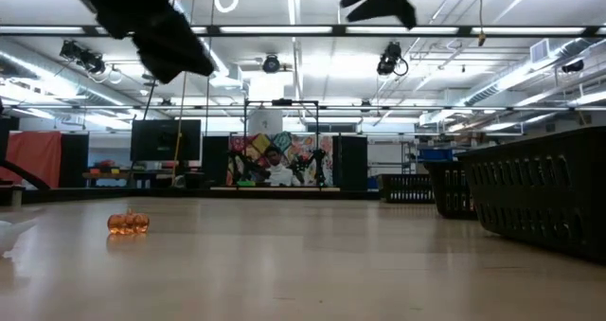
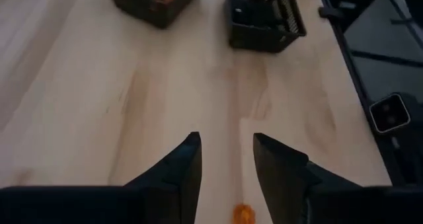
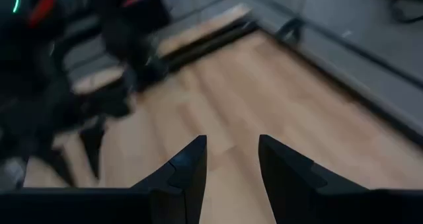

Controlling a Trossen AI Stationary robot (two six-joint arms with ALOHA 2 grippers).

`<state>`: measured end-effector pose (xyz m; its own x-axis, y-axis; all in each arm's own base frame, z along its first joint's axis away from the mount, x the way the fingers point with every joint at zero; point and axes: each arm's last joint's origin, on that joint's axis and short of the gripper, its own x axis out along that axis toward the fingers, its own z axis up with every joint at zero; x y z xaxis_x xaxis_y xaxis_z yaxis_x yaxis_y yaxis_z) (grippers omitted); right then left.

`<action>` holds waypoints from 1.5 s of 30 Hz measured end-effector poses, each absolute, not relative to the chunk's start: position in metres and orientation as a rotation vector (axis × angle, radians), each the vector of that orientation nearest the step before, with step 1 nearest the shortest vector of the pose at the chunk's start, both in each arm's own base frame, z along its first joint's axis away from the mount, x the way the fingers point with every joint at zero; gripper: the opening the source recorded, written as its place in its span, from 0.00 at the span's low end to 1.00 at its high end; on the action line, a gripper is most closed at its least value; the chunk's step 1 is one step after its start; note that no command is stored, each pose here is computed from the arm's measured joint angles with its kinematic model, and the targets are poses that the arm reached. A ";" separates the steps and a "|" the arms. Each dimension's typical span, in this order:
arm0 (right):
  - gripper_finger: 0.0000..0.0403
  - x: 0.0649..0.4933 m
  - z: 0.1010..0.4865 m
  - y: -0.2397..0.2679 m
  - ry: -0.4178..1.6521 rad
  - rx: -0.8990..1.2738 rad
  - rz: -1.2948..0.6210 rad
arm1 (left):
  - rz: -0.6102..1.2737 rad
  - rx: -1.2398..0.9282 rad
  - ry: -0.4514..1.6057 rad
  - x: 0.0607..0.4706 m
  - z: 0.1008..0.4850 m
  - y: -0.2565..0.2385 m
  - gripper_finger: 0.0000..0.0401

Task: Sort Halloween decoration
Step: Put the orange pumpkin toy into the center black bin

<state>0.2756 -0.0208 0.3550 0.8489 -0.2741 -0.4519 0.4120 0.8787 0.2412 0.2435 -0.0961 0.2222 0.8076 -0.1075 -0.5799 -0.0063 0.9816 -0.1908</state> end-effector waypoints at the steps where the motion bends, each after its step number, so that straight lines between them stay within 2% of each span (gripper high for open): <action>1: 0.35 0.285 0.348 -0.017 0.443 0.338 -0.347 | -0.040 -0.200 0.623 0.238 0.221 -0.095 0.36; 10: 0.35 0.359 0.286 0.025 0.468 0.375 -0.151 | 0.002 -0.279 0.586 0.197 0.221 -0.089 0.36; 20: 0.35 0.391 0.227 0.083 0.557 0.385 -0.082 | -0.013 -0.078 0.536 0.170 0.231 -0.095 0.36; 31: 0.35 0.446 0.215 0.115 0.658 0.400 -0.229 | -0.116 0.203 0.458 0.172 0.237 -0.102 0.36; 39: 0.35 0.461 0.199 0.128 0.684 0.500 -0.229 | -0.202 0.132 0.258 0.167 0.214 -0.101 0.36; 45: 0.35 0.456 0.195 0.130 0.738 0.521 -0.242 | -0.211 0.090 0.268 0.155 0.188 -0.096 0.36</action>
<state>0.4562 0.1300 0.1951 0.7197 -0.0296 -0.6936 0.3870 0.8465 0.3655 0.1549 -0.0958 0.1877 0.9424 -0.1944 -0.2721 0.2183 0.9740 0.0605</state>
